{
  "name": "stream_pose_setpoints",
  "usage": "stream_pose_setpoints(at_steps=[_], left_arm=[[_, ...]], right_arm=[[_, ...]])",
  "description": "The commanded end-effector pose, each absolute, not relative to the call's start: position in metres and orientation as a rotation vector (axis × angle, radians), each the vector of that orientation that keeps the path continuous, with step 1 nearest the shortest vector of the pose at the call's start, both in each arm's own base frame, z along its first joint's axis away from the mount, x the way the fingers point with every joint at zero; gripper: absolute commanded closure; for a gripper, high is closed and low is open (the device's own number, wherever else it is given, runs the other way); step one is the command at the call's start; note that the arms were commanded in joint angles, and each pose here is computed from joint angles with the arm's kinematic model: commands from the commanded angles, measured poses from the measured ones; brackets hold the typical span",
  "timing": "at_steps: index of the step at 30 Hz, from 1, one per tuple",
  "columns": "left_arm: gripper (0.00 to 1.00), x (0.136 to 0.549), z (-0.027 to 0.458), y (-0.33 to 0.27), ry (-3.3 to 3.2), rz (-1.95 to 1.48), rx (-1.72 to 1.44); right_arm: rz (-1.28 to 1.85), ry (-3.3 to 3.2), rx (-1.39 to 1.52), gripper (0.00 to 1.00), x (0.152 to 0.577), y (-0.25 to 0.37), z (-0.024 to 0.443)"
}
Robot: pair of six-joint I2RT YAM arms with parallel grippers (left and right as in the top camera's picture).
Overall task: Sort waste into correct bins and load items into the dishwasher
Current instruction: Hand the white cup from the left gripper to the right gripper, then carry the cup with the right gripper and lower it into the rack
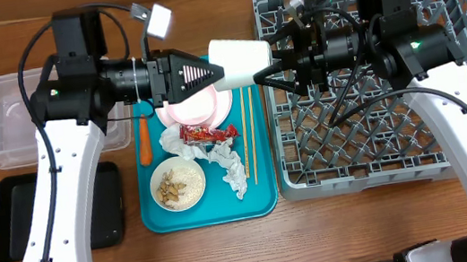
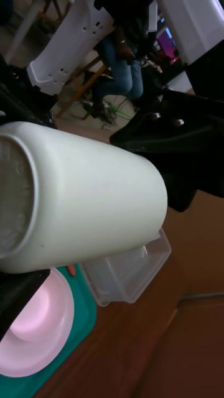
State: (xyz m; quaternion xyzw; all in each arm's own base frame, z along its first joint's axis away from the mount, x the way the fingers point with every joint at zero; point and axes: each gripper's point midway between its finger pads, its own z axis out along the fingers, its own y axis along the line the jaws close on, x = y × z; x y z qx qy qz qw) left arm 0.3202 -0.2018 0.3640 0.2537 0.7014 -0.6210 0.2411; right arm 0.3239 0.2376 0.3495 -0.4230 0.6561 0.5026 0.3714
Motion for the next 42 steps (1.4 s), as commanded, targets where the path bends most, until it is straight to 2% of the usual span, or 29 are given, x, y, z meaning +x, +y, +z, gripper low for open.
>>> stream_pose_setpoints(at_steps=[1, 3, 4, 8, 13, 16, 21, 23, 27, 31, 42], left_arm=[[0.61, 0.328, 0.358, -0.203, 1.930, -1.636, 0.699], [0.47, 0.330, 0.360, -0.204, 1.913, -1.623, 0.713], [0.43, 0.330, 0.360, -0.203, 1.908, -1.619, 0.717], [0.37, 0.332, 0.362, -0.202, 1.891, -1.604, 0.726], [0.37, 0.338, 0.361, -0.194, 1.902, -1.585, 0.693], [0.43, 0.340, 0.360, -0.191, 1.907, -1.579, 0.680], [0.43, 0.348, 0.343, -0.186, 2.018, -1.497, 0.588], [0.41, 0.355, 0.326, -0.180, 2.119, -1.413, 0.508], [0.41, 0.361, 0.305, -0.170, 2.235, -1.289, 0.417], [0.41, 0.363, 0.289, -0.160, 2.326, -1.196, 0.351], [0.40, 0.360, 0.263, -0.144, 2.473, -1.044, 0.251]], right_arm=[[1.319, 1.628, -1.111, 0.49, 0.316, 0.241, 0.365], [1.304, 1.636, -1.106, 0.49, 0.318, 0.241, 0.363], [1.292, 1.645, -1.101, 0.49, 0.319, 0.240, 0.362], [1.225, 1.720, -1.046, 0.49, 0.331, 0.237, 0.354], [1.105, 1.884, -0.877, 0.53, 0.358, 0.219, 0.340], [1.037, 1.996, -0.725, 0.57, 0.375, 0.201, 0.330], [0.909, 2.161, -0.515, 0.57, 0.392, 0.160, 0.307], [0.799, 2.301, -0.330, 0.58, 0.397, 0.131, 0.287], [0.601, 2.505, -0.027, 0.59, 0.388, 0.086, 0.260], [0.387, 2.631, 0.131, 0.59, 0.370, 0.055, 0.247], [0.127, 2.840, 0.334, 0.62, 0.321, 0.021, 0.227]])
